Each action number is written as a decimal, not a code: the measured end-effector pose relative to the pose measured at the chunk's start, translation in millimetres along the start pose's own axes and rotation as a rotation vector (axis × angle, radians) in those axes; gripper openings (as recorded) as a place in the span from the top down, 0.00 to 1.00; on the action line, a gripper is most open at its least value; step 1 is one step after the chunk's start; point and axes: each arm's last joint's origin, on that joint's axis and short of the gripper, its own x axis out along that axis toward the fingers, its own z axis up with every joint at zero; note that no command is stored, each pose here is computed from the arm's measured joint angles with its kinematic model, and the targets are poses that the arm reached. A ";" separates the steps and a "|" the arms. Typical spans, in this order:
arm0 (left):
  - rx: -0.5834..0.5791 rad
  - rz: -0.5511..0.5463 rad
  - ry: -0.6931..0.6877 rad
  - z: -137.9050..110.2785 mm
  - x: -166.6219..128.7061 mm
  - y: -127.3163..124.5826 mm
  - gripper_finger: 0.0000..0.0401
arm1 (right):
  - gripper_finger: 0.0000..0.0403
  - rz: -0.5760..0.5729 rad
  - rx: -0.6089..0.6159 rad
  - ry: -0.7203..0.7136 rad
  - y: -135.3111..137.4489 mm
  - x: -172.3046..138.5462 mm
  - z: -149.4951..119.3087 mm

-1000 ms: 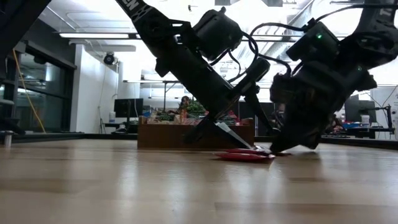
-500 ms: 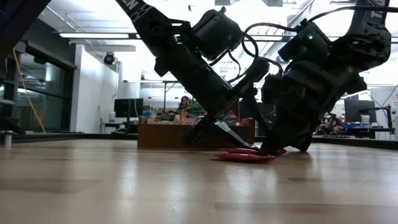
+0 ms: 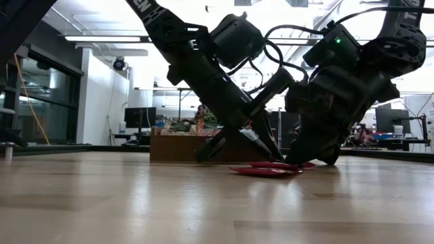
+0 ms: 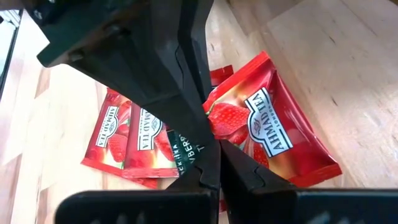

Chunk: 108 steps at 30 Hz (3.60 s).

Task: Pick & Place Tea
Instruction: Put the top red tea bag into the right section of the wooden organizer

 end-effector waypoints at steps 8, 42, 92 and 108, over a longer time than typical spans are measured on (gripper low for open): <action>0.032 0.007 -0.013 2.2 -0.3 0.8 1.00 | 1.00 0.046 -0.025 -0.023 12.0 -19.9 10.0; 0.847 0.162 0.318 48.9 -114.8 -110.9 1.00 | 0.97 0.116 -0.173 -0.183 40.9 -128.5 30.3; 1.035 0.267 0.310 35.8 -121.1 -118.0 1.00 | 0.69 0.305 -0.140 -0.363 36.7 -77.6 80.7; 1.025 0.269 0.320 35.4 -121.5 -117.2 0.99 | 0.98 0.292 -0.152 -0.351 36.0 -77.8 79.5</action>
